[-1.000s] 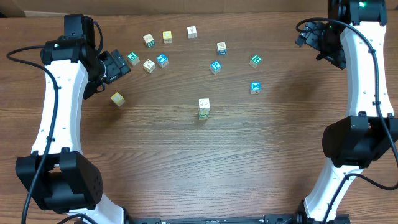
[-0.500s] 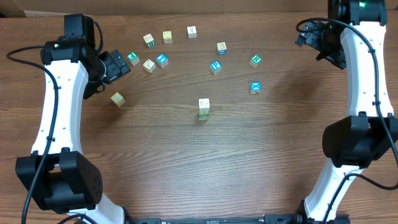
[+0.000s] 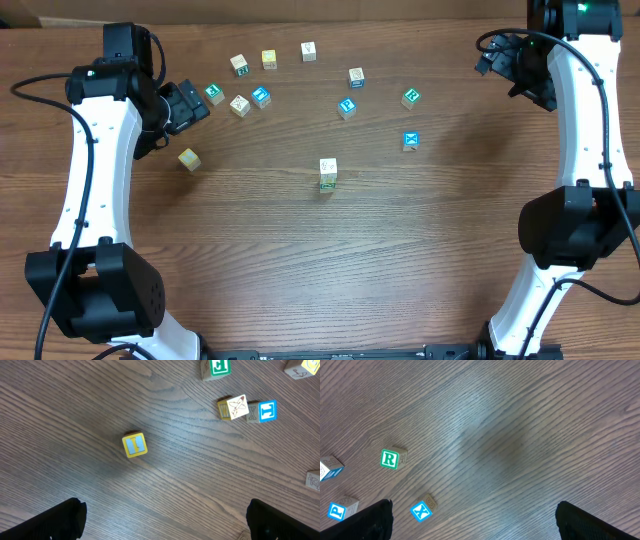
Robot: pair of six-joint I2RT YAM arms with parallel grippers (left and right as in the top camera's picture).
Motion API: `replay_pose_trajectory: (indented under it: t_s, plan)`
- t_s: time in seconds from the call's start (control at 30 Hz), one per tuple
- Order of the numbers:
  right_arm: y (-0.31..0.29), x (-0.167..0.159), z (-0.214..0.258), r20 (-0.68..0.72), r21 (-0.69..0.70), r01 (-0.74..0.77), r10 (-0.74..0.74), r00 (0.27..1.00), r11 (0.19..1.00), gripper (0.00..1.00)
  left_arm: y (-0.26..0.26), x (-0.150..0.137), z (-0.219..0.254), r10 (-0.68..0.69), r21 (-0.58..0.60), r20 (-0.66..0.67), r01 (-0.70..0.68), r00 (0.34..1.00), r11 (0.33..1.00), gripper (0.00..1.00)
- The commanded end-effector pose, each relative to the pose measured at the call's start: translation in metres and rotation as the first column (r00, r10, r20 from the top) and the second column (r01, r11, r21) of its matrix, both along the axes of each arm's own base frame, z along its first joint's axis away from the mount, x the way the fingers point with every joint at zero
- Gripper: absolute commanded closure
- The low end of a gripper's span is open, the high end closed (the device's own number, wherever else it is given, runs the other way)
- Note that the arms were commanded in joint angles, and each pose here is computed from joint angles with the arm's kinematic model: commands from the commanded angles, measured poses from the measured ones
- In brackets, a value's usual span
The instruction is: Form a tower
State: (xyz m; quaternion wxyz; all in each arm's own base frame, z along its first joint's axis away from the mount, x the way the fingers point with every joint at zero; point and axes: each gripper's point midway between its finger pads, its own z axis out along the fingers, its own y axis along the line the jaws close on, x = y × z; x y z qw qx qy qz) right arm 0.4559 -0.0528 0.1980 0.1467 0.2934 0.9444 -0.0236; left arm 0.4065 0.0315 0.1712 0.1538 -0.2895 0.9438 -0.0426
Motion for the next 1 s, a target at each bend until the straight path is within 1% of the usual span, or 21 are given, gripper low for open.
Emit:
replay_pose_trajectory:
  t_s: [0.0,0.87,0.97]
  plan:
    - [-0.0015,0.0015,0.0085,0.025,-0.01,-0.003,0.004,1.0,1.0,0.0,-0.0017,0.0003,-0.0047,-0.023,0.011,-0.015,0.023,1.0,1.0,0.0]
    - [-0.0015,0.0015,0.0085,0.025,-0.01,-0.003,0.004,1.0,1.0,0.0,-0.0014,0.0004,-0.0046,-0.023,0.011,-0.014,0.023,1.0,1.0,0.0]
    - [-0.0015,0.0015,0.0085,0.025,-0.01,-0.003,0.003,1.0,1.0,0.0,0.0022,0.0021,-0.0045,-0.018,0.032,-0.008,0.018,1.0,0.999,0.0]
